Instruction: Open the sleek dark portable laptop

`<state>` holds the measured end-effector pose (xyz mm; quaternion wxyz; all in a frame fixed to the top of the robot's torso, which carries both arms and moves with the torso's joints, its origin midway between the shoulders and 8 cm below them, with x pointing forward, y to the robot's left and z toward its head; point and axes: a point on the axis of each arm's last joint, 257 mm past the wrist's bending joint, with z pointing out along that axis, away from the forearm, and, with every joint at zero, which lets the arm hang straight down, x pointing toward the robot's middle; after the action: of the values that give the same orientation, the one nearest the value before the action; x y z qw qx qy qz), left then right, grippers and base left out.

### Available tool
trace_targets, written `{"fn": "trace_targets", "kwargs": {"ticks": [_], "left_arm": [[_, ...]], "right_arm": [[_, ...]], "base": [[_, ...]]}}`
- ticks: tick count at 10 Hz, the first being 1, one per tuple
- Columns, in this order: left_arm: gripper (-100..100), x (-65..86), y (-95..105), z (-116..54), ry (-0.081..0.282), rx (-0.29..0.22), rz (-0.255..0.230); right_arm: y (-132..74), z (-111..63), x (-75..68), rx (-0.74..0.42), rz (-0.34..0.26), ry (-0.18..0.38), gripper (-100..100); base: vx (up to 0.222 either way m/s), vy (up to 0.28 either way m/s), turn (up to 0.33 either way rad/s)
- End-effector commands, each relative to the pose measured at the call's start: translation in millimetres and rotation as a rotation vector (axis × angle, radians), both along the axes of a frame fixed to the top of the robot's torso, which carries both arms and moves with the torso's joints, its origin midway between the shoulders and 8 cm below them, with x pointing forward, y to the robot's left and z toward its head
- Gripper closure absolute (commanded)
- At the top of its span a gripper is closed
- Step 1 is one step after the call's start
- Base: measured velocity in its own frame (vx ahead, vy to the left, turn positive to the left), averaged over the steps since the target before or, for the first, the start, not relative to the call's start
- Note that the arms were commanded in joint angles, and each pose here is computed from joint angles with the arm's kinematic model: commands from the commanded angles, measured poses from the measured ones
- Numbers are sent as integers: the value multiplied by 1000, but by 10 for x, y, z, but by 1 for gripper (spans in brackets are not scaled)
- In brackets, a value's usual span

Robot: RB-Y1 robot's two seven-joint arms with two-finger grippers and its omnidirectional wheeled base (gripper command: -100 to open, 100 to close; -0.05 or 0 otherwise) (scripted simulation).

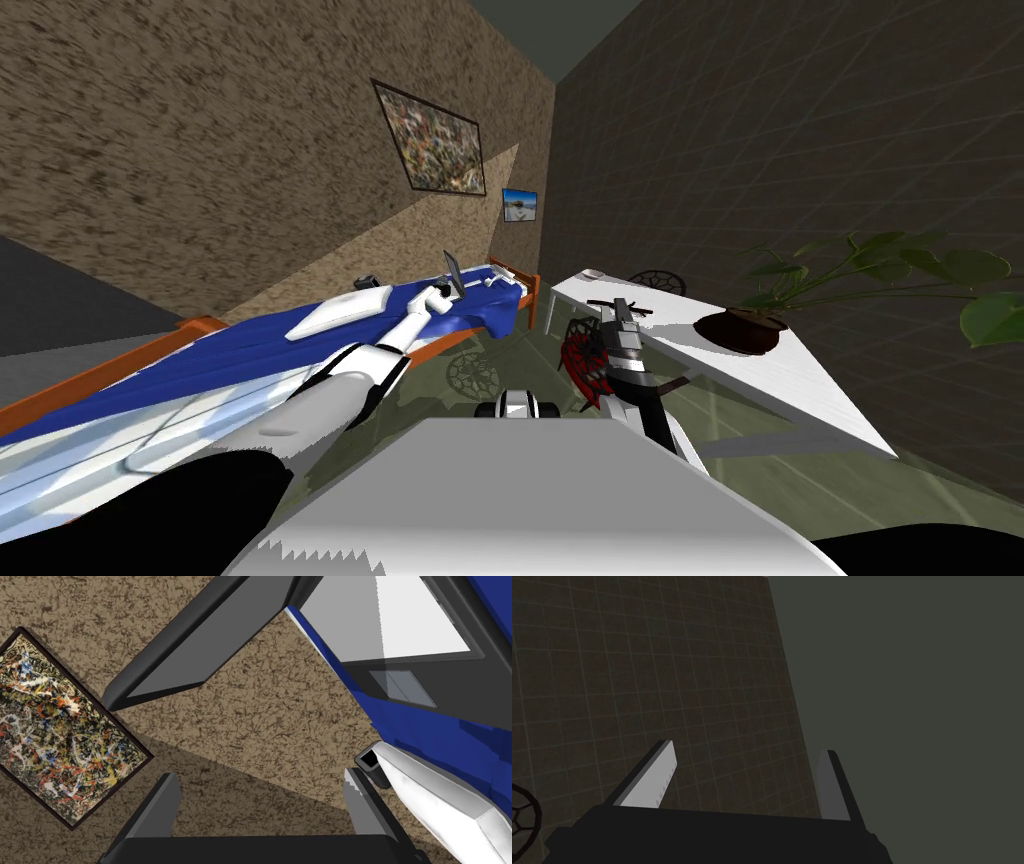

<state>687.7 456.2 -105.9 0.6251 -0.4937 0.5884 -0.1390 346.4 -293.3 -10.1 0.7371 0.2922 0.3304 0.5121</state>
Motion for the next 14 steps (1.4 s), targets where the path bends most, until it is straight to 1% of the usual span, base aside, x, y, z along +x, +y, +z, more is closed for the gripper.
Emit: {"fn": "trace_targets", "kwargs": {"ticks": [1, 2, 3, 4, 5, 6, 7, 8, 9, 10, 11, 13, 14], "left_arm": [[-100, -50, 268, 146, 4, -2, 85], [-100, -60, 282, 139, 7, -2, 91], [-100, -99, 484, 264, 5, -8, 158], [-100, -105, 497, 250, 8, -8, 161], [-100, -163, 693, 353, 7, -18, 228], [-100, -199, 825, 476, -5, -28, 273], [-100, -232, 871, 445, 6, -30, 291], [-100, -287, 996, 566, -4, -44, 343], [-100, -307, 1028, 525, 4, -44, 351], [-100, -364, 1133, 634, -6, -60, 398], [-100, -385, 1165, 592, 3, -60, 406], [-100, -536, 1378, 688, 0, -94, 500], [-100, -538, 1379, 687, 0, -95, 501]], "right_arm": [[0, 0, 0, 0, 0, 0, 0], [0, 0, 0, 0, 0, 0, 0], [0, 0, 0, 0, 0, 0, 0], [0, 0, 0, 0, 0, 0, 0], [0, 0, 0, 0, 0, 0, 0], [0, 0, 0, 0, 0, 0, 0], [0, 0, 0, 0, 0, 0, 0], [0, 0, 0, 0, 0, 0, 0], [0, 0, 0, 0, 0, 0, 0], [0, 0, 0, 0, 0, 0, 0], [0, 0, 0, 0, 0, 0, 0], [0, 0, 0, 0, 0, 0, 0], [0, 0, 0, 0, 0, 0, 0]], "base": [[26, -17, -146], [29, -15, -100], [39, -23, -148], [42, -21, -72], [57, -26, -133], [82, -49, -203], [63, -33, -82], [70, -34, -132], [59, -26, -53], [69, -27, -85], [57, -13, -68], [83, -20, -137], [72, -20, -41]]}}
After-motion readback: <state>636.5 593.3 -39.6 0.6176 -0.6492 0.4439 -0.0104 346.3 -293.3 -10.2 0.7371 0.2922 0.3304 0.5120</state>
